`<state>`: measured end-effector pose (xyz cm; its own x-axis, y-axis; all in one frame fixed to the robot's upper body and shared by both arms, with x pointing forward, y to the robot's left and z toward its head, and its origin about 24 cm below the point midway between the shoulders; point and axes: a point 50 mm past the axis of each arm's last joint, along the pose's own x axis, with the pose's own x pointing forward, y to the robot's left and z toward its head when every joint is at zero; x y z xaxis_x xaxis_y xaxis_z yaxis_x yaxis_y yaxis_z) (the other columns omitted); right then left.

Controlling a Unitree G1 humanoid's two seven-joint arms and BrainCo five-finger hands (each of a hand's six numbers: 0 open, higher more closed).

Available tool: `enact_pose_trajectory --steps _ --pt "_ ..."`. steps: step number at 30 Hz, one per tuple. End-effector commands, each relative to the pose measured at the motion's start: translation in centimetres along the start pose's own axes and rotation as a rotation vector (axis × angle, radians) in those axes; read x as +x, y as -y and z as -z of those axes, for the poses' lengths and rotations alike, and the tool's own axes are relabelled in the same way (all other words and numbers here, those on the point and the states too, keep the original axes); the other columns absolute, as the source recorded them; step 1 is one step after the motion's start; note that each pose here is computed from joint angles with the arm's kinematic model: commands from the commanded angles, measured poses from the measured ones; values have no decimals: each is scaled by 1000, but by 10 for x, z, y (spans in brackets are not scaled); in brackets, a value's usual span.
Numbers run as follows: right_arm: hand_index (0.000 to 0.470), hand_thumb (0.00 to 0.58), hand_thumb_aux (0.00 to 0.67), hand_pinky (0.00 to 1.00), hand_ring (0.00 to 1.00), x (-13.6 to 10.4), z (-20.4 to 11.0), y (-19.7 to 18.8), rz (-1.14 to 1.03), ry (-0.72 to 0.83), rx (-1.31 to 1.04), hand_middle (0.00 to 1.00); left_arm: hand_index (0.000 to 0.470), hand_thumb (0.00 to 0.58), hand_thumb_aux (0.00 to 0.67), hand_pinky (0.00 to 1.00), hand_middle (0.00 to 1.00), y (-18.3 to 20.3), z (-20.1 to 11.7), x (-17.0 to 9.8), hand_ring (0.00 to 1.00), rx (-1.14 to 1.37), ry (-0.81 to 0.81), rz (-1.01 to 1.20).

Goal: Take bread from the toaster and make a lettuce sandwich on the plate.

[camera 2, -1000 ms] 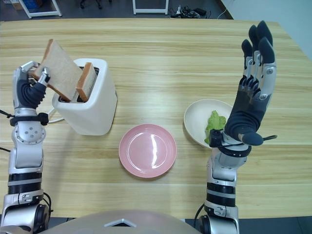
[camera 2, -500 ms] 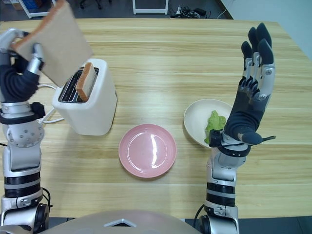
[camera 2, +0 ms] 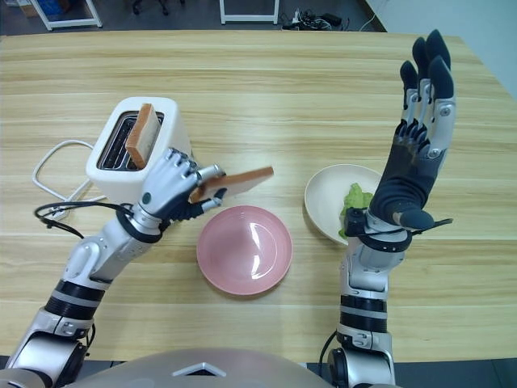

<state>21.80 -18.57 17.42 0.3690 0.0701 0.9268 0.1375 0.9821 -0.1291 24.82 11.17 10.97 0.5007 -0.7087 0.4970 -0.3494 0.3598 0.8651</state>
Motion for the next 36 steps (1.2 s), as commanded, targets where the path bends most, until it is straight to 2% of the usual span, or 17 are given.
enact_pose_trajectory --steps 1,4,12,13,14,15,23,28,30,32,34,36 --pt "0 0 0 0 0 1 0 0 5 3 3 0 470 580 670 1000 1000 26 -9 -8 1000 94 124 82" --pt "0 0 0 0 0 0 -2 -1 6 3 5 0 470 580 670 1000 1000 38 -16 -16 1000 125 181 105" --pt "0 0 0 0 0 0 -3 0 9 1 2 0 470 580 670 1000 1000 39 -36 -37 1000 -21 292 204" --pt "0 0 0 0 0 0 -3 0 8 0 2 0 450 579 641 922 922 39 -35 -39 922 -19 291 218" --pt "0 0 0 0 0 0 -3 -1 7 -1 2 0 295 500 420 616 616 40 -34 -40 616 -10 290 230" --pt "0 0 0 0 0 0 -3 -1 6 -1 2 0 2 5 3 0 0 41 -32 -41 0 -2 287 242" --pt "0 0 0 0 0 0 -4 3 0 -3 -9 0 0 0 0 0 0 26 -18 -36 0 11 174 161" --pt "0 0 0 0 0 -3 -1 20 -33 -29 -101 0 0 0 0 0 0 -5 -8 -28 0 -36 59 -23" --pt "0 0 0 0 0 -8 15 45 -105 -139 -270 0 0 0 0 0 0 -27 4 -24 0 -93 -74 -200" --pt "0 0 0 0 0 -18 39 78 -292 -300 -615 0 0 0 0 0 0 -56 13 -24 0 -166 -167 -411" --pt "0 0 0 0 0 -35 63 110 -587 -440 -1010 0 0 0 0 0 0 -82 11 -26 0 -200 -164 -576" --pt "0 0 0 0 0 -62 79 138 -890 -536 -1275 0 0 0 0 0 0 -100 3 -25 0 -225 -126 -689"
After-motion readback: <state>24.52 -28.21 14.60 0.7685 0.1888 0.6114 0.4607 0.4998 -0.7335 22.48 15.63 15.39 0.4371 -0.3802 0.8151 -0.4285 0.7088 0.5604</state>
